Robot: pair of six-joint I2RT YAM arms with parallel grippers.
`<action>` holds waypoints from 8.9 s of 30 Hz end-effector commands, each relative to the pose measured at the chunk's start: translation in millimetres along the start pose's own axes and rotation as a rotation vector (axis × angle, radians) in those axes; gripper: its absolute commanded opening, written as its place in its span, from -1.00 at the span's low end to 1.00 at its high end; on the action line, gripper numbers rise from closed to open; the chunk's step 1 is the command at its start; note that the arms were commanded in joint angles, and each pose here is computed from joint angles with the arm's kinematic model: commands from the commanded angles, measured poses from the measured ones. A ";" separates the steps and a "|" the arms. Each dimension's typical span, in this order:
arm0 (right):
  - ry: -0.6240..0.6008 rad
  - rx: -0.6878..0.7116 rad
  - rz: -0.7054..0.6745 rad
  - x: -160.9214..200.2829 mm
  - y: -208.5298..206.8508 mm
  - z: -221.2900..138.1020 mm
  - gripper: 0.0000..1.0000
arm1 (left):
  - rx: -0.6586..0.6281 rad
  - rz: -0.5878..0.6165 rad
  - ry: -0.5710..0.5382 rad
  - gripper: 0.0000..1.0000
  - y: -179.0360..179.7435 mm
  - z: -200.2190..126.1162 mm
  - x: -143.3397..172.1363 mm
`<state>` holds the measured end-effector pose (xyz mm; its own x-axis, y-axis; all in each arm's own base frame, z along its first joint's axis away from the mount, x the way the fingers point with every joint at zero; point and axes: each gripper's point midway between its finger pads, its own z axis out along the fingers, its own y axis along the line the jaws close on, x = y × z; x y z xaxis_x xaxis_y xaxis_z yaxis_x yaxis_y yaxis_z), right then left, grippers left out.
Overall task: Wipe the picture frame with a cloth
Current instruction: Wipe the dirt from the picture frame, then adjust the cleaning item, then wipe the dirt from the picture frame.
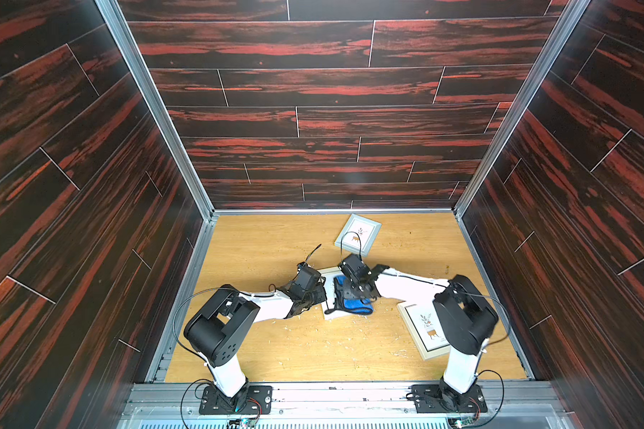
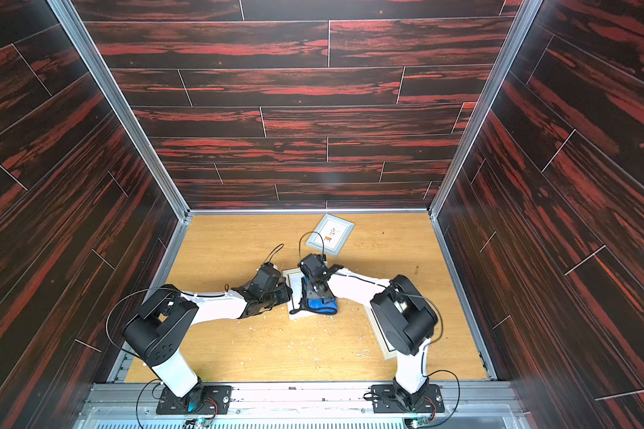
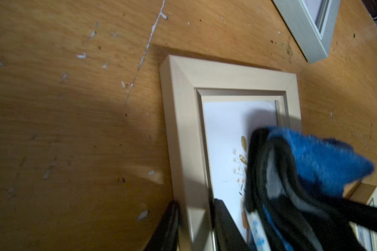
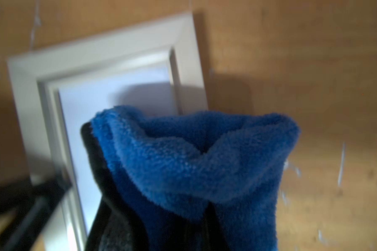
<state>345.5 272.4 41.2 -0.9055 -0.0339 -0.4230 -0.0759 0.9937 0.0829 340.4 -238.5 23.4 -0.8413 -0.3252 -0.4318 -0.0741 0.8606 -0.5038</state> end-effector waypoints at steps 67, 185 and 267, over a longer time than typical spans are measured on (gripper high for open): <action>0.067 0.008 -0.056 25.7 -7.2 2.5 -1.00 | -0.157 0.072 0.079 -0.41 35.3 0.3 12.1; 0.100 -0.193 -0.063 56.4 -5.0 19.4 -0.53 | -0.057 0.034 0.316 -1.00 -20.5 39.1 -21.7; 0.062 -0.052 0.000 55.9 -38.6 27.8 -0.95 | -0.277 0.201 0.206 -1.00 -4.3 -2.9 -42.1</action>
<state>336.4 269.1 20.6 -0.8774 -0.0033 -0.4797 -0.1351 0.9612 0.2405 350.0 -249.1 42.2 -0.9492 -0.0316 -0.3129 0.0347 0.9784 -0.2038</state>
